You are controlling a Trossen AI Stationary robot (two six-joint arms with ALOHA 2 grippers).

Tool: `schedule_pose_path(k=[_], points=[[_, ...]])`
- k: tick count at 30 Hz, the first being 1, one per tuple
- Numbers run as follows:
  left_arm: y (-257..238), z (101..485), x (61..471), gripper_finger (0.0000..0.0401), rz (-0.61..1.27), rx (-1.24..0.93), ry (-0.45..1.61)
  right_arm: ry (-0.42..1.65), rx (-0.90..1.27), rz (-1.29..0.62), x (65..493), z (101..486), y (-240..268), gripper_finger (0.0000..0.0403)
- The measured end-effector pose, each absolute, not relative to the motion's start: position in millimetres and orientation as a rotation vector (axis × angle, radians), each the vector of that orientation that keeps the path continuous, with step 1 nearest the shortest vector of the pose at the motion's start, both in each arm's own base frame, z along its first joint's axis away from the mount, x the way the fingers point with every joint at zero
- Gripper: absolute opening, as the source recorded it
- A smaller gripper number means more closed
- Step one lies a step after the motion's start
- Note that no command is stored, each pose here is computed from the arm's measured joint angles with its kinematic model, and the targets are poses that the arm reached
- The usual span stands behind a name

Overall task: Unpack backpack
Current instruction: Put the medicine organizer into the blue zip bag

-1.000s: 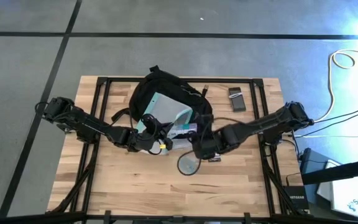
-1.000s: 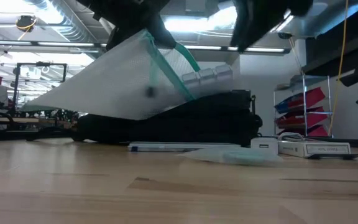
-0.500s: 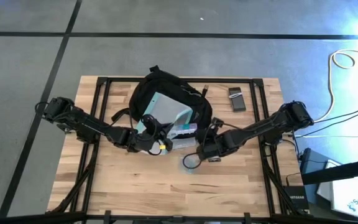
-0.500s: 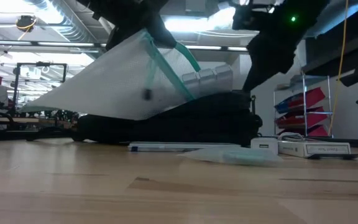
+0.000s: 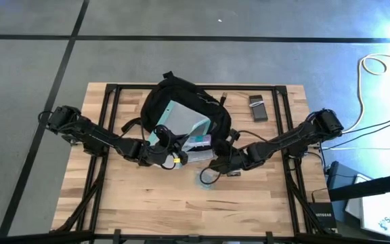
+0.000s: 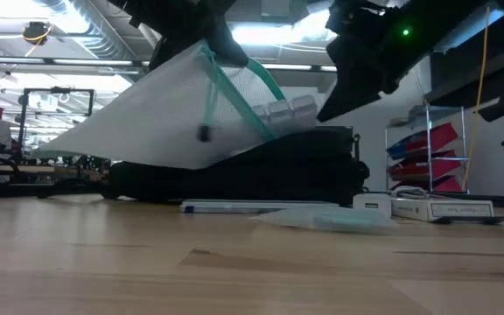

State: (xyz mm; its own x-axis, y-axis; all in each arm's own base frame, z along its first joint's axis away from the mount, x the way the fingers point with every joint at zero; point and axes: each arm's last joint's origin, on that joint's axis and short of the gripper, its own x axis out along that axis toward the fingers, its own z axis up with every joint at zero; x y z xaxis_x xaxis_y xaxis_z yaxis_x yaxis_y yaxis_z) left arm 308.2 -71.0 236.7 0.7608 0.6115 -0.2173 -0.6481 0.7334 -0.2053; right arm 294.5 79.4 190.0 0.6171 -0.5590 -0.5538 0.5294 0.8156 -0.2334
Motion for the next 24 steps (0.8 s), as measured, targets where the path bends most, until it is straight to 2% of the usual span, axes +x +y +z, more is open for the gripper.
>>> schedule_pose_path(k=[10, 17, 24], points=[[-71, 237, 308, 0.0006, 0.695, -0.278, 0.138, 0.498, -0.012, -0.641, 306, 185, 52, 0.0005], [-71, 237, 308, 0.0006, 0.695, -0.277, 0.139, 0.471, 0.068, -0.573, 316, 186, 35, 0.0005], [-71, 237, 308, 0.0006, 0.695, -0.276, 0.141, 0.537, 0.079, -0.480, 317, 180, 32, 0.0005]])
